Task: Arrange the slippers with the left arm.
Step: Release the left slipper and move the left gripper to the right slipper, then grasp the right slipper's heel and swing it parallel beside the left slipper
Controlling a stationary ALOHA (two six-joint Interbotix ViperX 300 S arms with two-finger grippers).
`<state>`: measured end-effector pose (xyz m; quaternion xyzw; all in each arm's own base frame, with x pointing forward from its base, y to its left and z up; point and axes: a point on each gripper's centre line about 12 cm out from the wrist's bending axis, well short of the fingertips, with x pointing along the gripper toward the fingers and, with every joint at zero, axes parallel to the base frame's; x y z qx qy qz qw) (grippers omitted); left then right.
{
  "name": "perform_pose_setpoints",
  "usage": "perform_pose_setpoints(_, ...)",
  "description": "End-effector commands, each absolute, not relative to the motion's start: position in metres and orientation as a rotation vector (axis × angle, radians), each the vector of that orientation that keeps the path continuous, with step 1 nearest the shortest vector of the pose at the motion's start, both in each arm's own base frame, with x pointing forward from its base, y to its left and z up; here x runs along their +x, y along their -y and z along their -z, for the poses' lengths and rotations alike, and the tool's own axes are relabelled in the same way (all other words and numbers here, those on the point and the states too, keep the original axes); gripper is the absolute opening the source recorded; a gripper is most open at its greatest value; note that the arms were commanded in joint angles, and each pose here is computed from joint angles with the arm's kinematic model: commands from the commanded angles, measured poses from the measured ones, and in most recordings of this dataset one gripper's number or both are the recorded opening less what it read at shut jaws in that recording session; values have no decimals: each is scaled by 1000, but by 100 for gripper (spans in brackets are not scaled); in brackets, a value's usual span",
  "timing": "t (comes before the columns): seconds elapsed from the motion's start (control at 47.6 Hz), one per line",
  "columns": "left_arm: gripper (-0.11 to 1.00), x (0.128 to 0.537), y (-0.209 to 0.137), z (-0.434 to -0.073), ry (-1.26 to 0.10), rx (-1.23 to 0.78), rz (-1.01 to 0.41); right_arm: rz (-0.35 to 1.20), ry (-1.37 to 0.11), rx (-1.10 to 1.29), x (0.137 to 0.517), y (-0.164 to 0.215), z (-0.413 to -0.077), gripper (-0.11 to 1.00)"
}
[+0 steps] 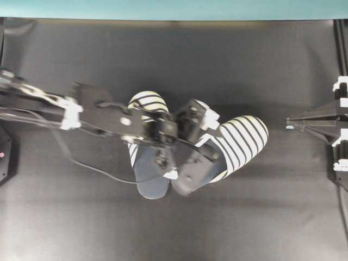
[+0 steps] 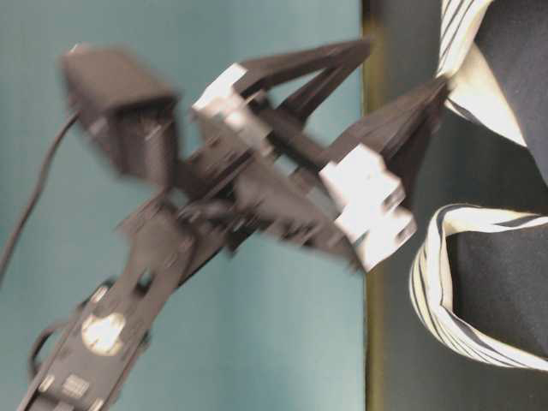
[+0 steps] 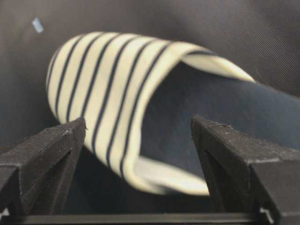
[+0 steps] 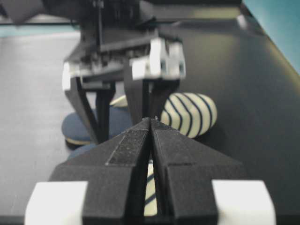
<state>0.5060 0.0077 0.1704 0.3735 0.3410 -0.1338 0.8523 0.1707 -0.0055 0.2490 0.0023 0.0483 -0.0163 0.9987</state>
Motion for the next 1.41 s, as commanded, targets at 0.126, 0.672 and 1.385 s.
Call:
perform_pose_setpoints(0.126, 87, 536, -22, -157, -720, 783, 256, 32, -89, 12, 172, 5, -252, -1)
perform_pose_setpoints(0.672, 17, 544, -25, -152, -773, 729, 250, 32, -90, 12, 171, 5, -251, -1)
perform_pose_setpoints(1.385, 2, 512, -54, -239, -934, 94, -69, 30, -87, 20, 167, 5, -253, -1)
